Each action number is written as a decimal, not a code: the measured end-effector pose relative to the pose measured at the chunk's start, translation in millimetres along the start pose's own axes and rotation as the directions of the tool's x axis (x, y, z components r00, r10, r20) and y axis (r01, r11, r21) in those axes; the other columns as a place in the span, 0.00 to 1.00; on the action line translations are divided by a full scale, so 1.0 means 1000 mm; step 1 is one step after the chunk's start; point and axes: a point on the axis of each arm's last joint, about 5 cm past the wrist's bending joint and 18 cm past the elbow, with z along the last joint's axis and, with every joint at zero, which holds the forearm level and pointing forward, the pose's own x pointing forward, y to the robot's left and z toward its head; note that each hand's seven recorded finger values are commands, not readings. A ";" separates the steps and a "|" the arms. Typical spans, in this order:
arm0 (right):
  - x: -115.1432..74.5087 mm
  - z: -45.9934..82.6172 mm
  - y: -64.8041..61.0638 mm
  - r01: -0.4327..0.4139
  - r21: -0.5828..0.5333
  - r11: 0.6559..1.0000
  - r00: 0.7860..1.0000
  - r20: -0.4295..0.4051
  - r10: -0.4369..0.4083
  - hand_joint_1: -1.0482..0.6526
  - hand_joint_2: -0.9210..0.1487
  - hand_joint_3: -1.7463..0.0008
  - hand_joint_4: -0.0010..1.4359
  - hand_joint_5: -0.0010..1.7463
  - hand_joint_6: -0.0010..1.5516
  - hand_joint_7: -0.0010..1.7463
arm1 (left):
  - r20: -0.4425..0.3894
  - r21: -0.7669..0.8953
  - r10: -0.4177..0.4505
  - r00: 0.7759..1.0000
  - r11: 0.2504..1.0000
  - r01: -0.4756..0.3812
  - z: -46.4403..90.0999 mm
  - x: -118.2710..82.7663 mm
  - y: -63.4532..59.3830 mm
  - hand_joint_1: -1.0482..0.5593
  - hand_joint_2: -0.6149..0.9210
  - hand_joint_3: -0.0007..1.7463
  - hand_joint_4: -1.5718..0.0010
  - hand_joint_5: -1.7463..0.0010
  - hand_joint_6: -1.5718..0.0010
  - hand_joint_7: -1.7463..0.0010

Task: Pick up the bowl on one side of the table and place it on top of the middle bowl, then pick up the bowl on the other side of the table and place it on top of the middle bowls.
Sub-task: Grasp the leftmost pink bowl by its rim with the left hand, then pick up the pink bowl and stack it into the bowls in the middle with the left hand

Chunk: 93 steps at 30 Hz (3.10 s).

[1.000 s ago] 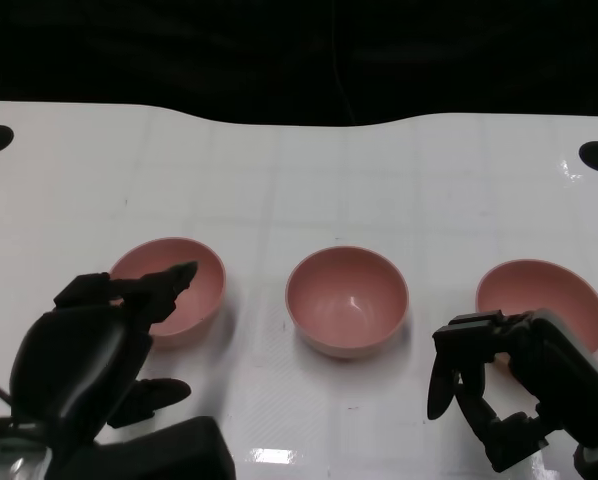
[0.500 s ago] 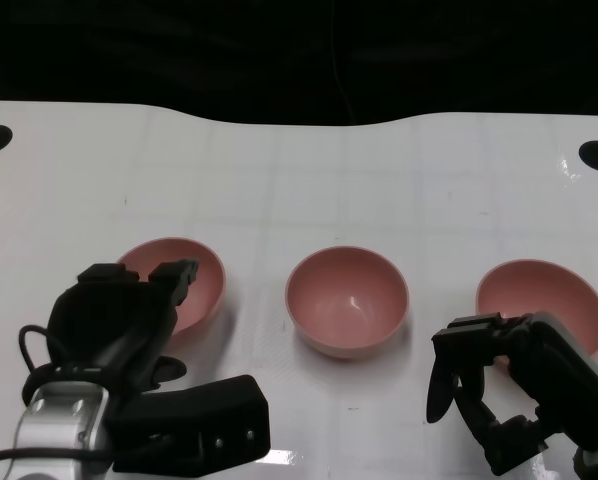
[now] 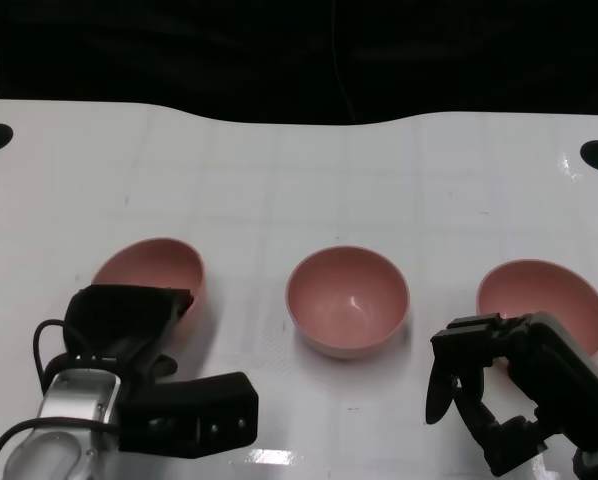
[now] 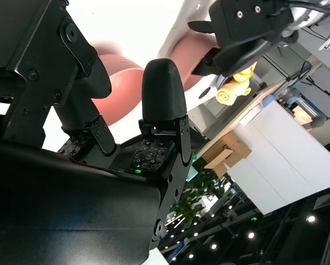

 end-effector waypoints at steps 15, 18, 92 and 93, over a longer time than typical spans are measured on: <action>0.000 0.000 0.000 0.001 0.001 1.000 1.000 -0.001 -0.001 0.78 0.84 0.03 0.70 0.99 0.63 0.73 | 0.169 -0.052 0.279 0.945 0.960 -0.274 -0.002 0.005 0.008 0.53 0.98 0.09 0.45 0.00 0.52 0.14; -0.001 -0.001 0.000 0.001 0.002 1.000 1.000 -0.001 -0.001 0.78 0.84 0.03 0.70 0.99 0.63 0.73 | 0.189 -0.091 0.331 0.925 0.943 -0.319 0.003 0.006 0.020 0.52 0.81 0.39 0.45 0.00 0.52 0.11; -0.005 -0.004 -0.002 -0.006 0.015 1.000 1.000 0.004 0.006 0.78 0.78 0.04 0.69 0.69 0.63 0.73 | 0.567 -0.026 0.010 0.823 1.000 0.006 0.086 0.017 0.035 0.16 1.00 0.31 1.00 0.98 0.95 1.00; -0.005 -0.004 -0.002 -0.005 0.019 1.000 1.000 0.004 0.005 0.78 0.78 0.05 0.71 0.60 0.63 0.74 | 0.566 -0.021 0.005 0.824 1.000 0.009 0.086 0.017 0.036 0.16 1.00 0.32 1.00 0.99 0.95 1.00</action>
